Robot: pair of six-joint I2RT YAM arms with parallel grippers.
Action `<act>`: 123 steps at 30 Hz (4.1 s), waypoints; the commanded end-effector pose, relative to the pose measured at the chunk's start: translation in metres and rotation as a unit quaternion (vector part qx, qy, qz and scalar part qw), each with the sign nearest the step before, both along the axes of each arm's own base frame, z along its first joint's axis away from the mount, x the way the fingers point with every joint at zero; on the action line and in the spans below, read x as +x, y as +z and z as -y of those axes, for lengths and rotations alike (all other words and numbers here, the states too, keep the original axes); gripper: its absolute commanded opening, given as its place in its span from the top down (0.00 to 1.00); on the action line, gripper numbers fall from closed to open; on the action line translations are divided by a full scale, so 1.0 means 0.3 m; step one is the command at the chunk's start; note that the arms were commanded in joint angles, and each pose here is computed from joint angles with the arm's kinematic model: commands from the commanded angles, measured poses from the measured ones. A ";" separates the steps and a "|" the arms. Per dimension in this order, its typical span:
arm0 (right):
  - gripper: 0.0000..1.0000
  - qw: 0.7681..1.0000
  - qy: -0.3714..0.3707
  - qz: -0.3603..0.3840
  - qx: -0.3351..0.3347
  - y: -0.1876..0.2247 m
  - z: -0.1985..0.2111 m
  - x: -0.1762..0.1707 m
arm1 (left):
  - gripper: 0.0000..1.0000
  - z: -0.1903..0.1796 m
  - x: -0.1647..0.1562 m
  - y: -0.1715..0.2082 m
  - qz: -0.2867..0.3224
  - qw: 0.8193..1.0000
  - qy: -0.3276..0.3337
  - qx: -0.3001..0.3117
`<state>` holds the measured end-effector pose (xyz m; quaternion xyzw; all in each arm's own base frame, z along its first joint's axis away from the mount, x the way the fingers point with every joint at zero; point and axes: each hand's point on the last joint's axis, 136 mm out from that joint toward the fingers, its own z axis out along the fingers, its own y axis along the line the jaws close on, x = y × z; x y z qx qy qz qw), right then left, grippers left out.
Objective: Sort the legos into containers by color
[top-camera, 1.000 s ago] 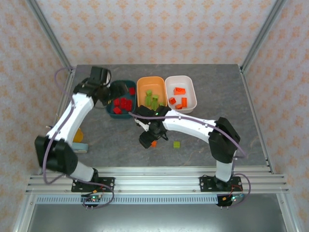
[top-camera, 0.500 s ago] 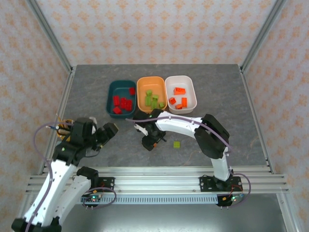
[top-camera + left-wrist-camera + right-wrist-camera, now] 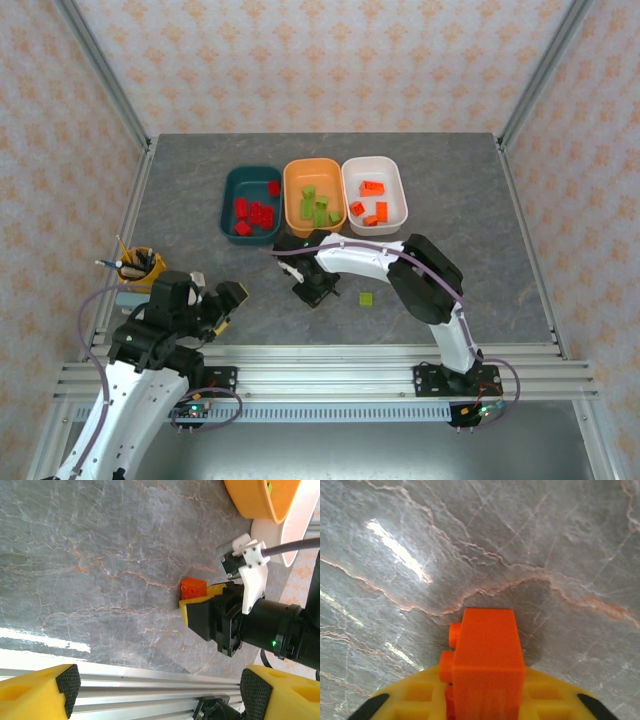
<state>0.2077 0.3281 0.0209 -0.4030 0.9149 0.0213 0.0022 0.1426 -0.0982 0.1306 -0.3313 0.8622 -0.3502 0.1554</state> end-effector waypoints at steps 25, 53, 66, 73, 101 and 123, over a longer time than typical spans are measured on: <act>0.85 0.921 -0.346 0.151 0.097 0.350 0.415 0.804 | 0.13 0.328 0.527 0.224 0.088 0.989 -0.108 0.051; 0.51 0.900 -0.387 0.154 0.128 0.430 0.435 0.973 | 0.13 0.419 0.642 0.400 0.145 0.969 -0.160 0.121; 0.34 0.867 -0.466 0.100 0.145 0.377 0.535 0.437 | 0.13 0.505 0.562 0.529 0.197 0.933 -0.230 0.195; 0.18 0.884 -0.457 0.018 0.096 0.202 0.494 0.133 | 0.13 0.506 0.472 0.542 0.223 0.910 -0.254 0.242; 0.54 0.892 -0.451 -0.023 0.004 -0.025 0.453 -0.007 | 0.13 0.463 0.315 0.427 0.197 0.909 -0.261 0.259; 0.78 0.912 -0.375 0.129 0.102 0.385 0.217 0.453 | 0.13 0.216 0.348 0.530 0.202 0.891 -0.139 0.382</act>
